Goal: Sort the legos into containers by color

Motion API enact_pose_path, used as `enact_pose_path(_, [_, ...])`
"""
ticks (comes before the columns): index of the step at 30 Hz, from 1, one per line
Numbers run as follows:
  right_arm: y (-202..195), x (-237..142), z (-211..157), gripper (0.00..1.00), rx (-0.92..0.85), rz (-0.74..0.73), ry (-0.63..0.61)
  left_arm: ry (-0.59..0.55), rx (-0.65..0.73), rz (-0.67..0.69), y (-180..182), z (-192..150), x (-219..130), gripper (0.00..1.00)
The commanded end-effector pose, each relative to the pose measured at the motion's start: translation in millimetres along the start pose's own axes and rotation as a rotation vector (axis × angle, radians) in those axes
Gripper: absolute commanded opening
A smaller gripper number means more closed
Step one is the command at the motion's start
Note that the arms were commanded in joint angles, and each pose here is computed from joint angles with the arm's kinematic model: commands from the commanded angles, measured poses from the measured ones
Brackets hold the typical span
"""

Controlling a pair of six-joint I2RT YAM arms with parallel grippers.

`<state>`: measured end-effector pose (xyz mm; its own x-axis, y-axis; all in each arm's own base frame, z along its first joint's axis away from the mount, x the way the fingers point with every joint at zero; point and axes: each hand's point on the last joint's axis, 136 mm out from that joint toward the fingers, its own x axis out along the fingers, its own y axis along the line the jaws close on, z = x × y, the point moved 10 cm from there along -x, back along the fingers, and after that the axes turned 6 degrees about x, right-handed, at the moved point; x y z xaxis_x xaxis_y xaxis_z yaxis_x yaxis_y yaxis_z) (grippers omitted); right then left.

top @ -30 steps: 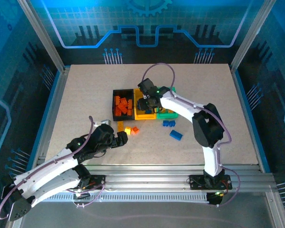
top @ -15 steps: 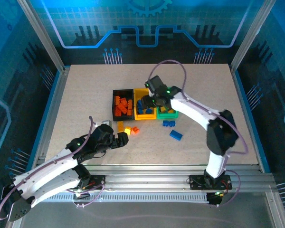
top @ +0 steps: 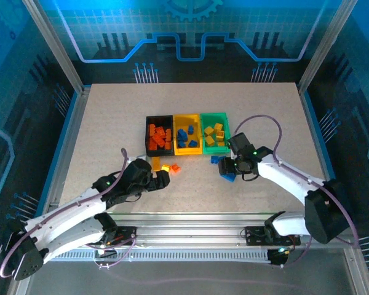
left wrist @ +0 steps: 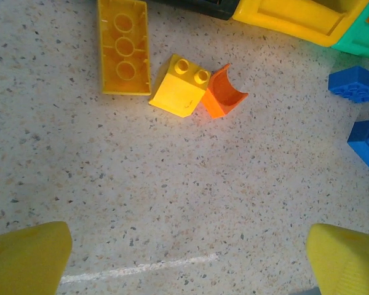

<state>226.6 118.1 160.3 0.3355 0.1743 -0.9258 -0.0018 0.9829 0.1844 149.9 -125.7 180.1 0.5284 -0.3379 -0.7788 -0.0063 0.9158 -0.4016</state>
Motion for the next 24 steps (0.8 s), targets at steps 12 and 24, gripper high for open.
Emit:
enact_pose_path(12, [2,42,1,0.67,-0.008,0.057,0.100,0.014,-0.017,-0.004,5,-8,11,0.99])
enact_pose_path(24, [23,50,-26,0.57,-0.117,-0.189,0.154,0.015,-0.021,-0.008,7,-10,15,0.99])
